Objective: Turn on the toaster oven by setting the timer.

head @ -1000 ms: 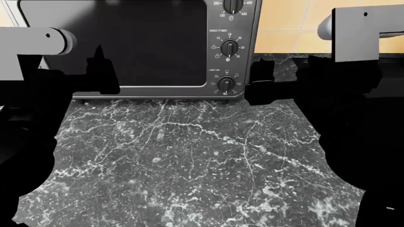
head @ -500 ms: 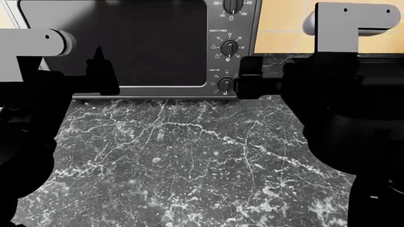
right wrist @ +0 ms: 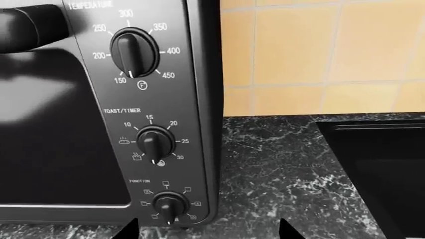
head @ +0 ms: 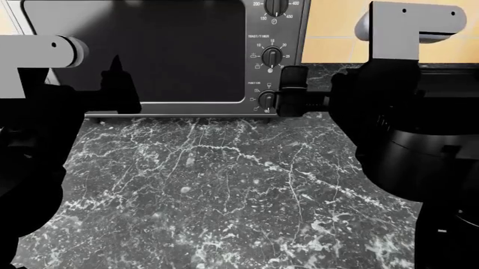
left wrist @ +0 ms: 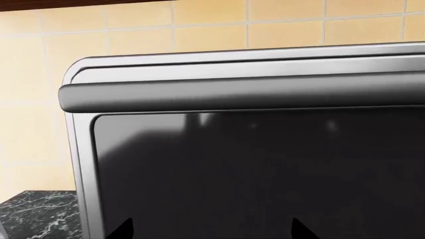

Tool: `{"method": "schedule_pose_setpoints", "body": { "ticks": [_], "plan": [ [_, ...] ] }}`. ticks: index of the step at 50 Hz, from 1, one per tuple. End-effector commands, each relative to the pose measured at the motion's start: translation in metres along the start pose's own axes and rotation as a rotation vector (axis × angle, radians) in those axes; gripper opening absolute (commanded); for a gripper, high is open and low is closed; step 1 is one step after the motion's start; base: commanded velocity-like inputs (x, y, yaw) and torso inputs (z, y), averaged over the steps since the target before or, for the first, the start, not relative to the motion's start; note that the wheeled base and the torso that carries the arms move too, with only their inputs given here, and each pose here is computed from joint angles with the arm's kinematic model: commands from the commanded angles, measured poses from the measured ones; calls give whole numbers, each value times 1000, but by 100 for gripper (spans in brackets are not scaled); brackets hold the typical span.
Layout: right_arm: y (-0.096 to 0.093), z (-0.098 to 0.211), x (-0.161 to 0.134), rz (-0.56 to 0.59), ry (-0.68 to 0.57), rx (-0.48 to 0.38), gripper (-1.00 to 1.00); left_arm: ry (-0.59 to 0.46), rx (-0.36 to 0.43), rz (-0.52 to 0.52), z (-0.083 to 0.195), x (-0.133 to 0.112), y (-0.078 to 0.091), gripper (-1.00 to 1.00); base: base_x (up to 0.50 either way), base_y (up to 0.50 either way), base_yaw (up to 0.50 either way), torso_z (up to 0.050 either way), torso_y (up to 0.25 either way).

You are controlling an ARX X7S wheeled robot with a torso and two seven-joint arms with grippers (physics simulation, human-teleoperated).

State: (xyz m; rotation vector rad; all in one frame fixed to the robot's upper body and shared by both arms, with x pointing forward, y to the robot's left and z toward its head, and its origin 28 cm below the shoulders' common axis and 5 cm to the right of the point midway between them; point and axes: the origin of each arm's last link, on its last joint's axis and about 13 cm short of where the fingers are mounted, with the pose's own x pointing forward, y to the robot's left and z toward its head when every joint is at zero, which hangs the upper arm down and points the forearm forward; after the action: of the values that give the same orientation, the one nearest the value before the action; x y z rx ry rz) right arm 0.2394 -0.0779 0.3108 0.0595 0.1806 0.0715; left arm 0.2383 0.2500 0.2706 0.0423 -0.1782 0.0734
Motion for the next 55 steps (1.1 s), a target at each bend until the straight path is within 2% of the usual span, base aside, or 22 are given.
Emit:
{"method": "schedule_pose_setpoints", "body": {
  "ticks": [1,11,18,25,35,45,55],
  "plan": [
    [5,4,-8,-22,-40,-5,100,0,0,-1,0,0,0,100,0,0,0,0,0],
    [20,8,-15,-80,-53,-26,100,2,-3,-4,0,1,-1,100,0,0,0,0,0],
    [35,5,-24,-42,7,-48,100,1,-4,-1,0,0,0,100,0,0,0,0,0],
    [41,3,-27,-50,49,-59,100,2,-6,-2,0,-1,0,100,0,0,0,0,0],
    [46,1,-19,-132,101,-58,100,2,-9,0,0,0,0,100,0,0,0,0,0],
    [52,2,-13,-233,68,-31,100,3,-13,2,0,0,0,100,0,0,0,0,0],
    [63,3,-14,-244,54,-18,100,3,-13,1,-1,0,0,100,0,0,0,0,0]
  ]
}}
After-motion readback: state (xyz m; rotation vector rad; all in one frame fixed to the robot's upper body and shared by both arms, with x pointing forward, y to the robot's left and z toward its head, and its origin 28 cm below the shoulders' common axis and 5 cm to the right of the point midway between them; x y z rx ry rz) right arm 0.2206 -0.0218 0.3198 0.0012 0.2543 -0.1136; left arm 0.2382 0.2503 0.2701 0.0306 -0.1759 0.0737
